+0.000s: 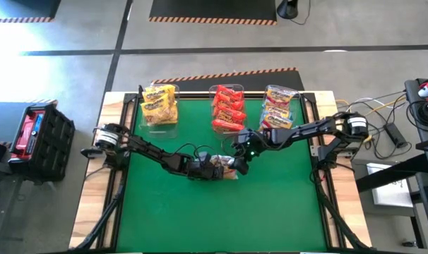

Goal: Sort Maruchan noodles
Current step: Put the blue noodle pack into the right transparent bin

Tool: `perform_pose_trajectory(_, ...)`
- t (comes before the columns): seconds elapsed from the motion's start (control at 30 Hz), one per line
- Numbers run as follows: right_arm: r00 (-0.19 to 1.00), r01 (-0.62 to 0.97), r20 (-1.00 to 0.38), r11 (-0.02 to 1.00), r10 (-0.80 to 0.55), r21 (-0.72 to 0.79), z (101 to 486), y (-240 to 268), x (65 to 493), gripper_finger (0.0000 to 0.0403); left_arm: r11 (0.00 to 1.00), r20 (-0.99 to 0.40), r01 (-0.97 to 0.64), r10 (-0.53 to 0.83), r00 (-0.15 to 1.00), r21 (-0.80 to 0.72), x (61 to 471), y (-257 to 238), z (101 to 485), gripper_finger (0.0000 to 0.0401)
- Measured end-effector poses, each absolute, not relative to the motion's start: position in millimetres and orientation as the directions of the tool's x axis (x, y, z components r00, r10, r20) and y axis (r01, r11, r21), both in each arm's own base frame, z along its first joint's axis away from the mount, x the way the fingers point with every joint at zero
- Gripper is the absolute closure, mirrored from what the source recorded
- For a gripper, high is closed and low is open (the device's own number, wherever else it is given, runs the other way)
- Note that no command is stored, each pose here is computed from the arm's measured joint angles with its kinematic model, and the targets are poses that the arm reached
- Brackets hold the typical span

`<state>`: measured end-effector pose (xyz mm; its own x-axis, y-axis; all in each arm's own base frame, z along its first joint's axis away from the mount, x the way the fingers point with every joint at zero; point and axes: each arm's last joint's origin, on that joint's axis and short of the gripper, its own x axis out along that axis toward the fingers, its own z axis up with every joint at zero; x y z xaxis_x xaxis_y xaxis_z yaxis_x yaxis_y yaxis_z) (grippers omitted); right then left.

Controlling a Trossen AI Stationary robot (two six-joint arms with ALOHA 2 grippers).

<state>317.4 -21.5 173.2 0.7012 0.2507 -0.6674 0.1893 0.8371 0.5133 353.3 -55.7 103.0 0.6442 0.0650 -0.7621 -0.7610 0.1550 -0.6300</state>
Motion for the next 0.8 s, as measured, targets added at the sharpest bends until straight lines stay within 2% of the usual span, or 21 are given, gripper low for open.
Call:
perform_pose_trajectory(0.23, 0.69, 0.149, -0.675, 0.862, 0.26, 0.485, 166.8, -21.3, 335.5, 0.0128, 0.165, -0.761, -0.76, 0.067, 0.645, -0.629, 353.4, -54.6, 103.0, 0.0267)
perform_pose_trajectory(0.4, 0.665, 0.115, -0.673, 0.847, 0.322, 0.519, 160.7, -19.3, 345.0, 0.0143, 0.169, -0.761, -0.759, 0.07, 0.645, -0.628, 353.5, -54.4, 103.0, 0.0267)
perform_pose_trajectory(0.8, 0.657, 0.112, -0.679, 0.848, 0.327, 0.517, 164.5, -19.3, 346.3, 0.0207, 0.174, -0.699, -0.699, 0.071, 0.711, -0.694, 359.3, -55.5, 107.9, 0.0267)
